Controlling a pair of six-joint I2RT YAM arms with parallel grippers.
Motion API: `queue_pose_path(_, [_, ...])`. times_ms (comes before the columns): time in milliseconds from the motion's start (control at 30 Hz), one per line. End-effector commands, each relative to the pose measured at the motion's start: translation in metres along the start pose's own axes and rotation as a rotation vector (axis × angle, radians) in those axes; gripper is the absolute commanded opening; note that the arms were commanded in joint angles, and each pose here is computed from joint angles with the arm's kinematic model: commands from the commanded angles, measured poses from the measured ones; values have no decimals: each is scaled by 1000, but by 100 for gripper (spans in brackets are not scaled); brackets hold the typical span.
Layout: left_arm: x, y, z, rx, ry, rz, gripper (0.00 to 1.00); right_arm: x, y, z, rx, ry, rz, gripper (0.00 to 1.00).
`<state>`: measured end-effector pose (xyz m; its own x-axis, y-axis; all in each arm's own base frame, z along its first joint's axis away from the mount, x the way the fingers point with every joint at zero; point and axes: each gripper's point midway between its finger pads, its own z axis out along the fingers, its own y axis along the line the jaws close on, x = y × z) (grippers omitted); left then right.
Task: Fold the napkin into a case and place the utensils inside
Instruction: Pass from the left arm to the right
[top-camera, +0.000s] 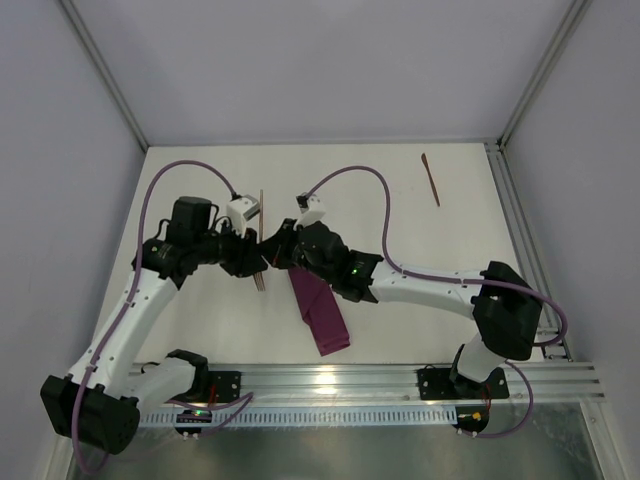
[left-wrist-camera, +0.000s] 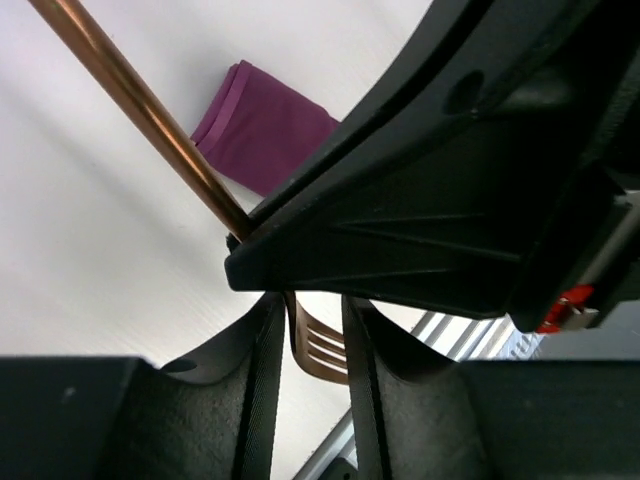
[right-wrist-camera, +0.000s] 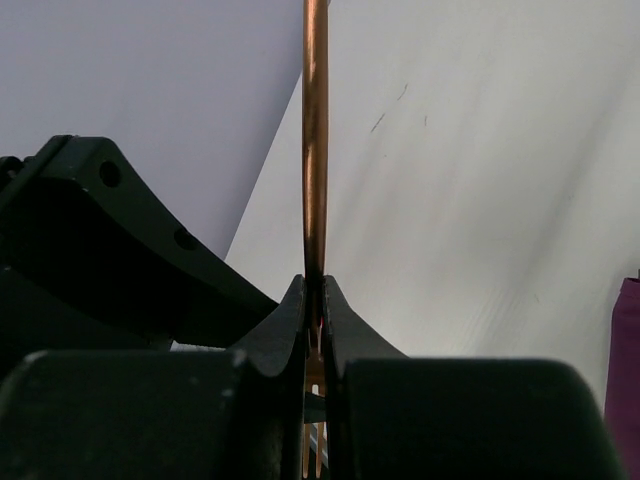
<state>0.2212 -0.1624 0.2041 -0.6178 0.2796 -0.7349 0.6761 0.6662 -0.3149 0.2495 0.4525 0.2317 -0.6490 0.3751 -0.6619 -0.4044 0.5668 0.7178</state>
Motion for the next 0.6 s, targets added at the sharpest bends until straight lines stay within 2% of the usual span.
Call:
queue_pose_path(0, [-8,-15,-3,71,-41,48,32,-10,0,-3,-12,-14,-42,4])
queue_pose_path(133, [-5,-15,-2,84,-31,66,26,-4,-10,-10,-24,25,-64,4])
queue_pose_path(267, [-4,-16,1,96,-32,65,25,-3,-10,-13,-42,24,-65,4])
queue_pose_path(300, [-4,-17,0,99,-29,64,27,-4,-11,-13,-36,23,-67,4])
queue_pose_path(400, [-6,-19,-5,101,-28,74,47,-8,-19,-16,-8,28,-85,4])
queue_pose_path(567, [-19,-26,-20,97,-48,111,52,5,-62,-46,128,118,-176,4])
